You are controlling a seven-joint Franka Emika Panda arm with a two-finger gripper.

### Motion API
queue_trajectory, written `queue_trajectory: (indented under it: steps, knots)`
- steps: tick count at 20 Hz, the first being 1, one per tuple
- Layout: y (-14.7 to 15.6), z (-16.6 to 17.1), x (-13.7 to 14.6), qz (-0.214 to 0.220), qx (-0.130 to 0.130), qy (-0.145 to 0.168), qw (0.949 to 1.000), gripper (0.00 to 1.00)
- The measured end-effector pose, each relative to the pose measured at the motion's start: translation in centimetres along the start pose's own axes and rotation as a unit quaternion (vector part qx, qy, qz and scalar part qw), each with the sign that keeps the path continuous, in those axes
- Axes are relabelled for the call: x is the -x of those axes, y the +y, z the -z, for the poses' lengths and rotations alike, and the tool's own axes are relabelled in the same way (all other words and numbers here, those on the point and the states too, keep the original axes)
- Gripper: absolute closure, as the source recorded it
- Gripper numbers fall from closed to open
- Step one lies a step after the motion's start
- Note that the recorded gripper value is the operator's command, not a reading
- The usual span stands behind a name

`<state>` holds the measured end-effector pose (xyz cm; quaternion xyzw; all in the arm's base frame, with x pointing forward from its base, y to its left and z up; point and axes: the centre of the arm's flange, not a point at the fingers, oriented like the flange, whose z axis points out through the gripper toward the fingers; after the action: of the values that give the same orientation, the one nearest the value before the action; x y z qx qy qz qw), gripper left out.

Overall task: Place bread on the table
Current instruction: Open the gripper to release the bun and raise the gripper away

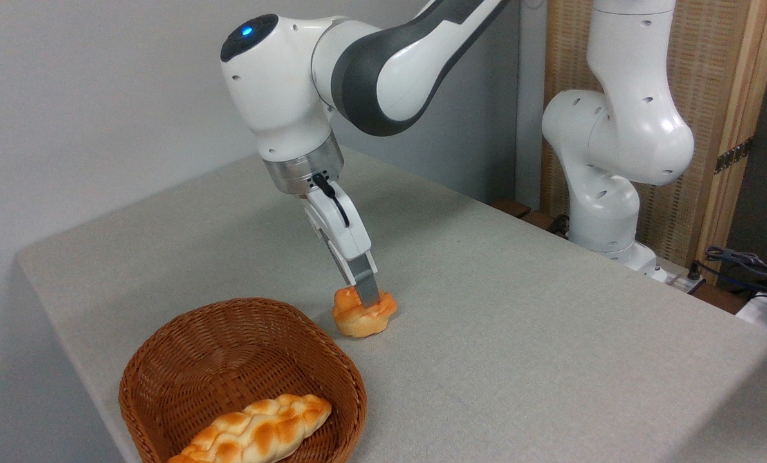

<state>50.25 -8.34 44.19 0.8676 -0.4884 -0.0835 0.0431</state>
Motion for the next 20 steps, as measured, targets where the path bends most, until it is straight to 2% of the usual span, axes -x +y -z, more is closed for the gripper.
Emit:
queue_trajectory:
  steps: [4,6,10,14,18,20]
  knots:
    - [0.0,0.8,0.0,0.0,-0.003,0.003,1.0,0.0]
    - [0.0,2.6,0.1,0.001,-0.006,0.005,1.0,0.0]
    - [-0.7,9.6,0.8,0.014,-0.047,0.042,0.9979,0.0]
    - [-2.3,15.8,3.2,0.05,-0.09,0.082,0.9913,0.0]
    - [-2.9,17.4,3.5,0.12,-0.091,0.095,0.9841,0.0]
    - [-3.3,17.3,3.0,0.129,-0.08,0.087,0.9846,0.0]
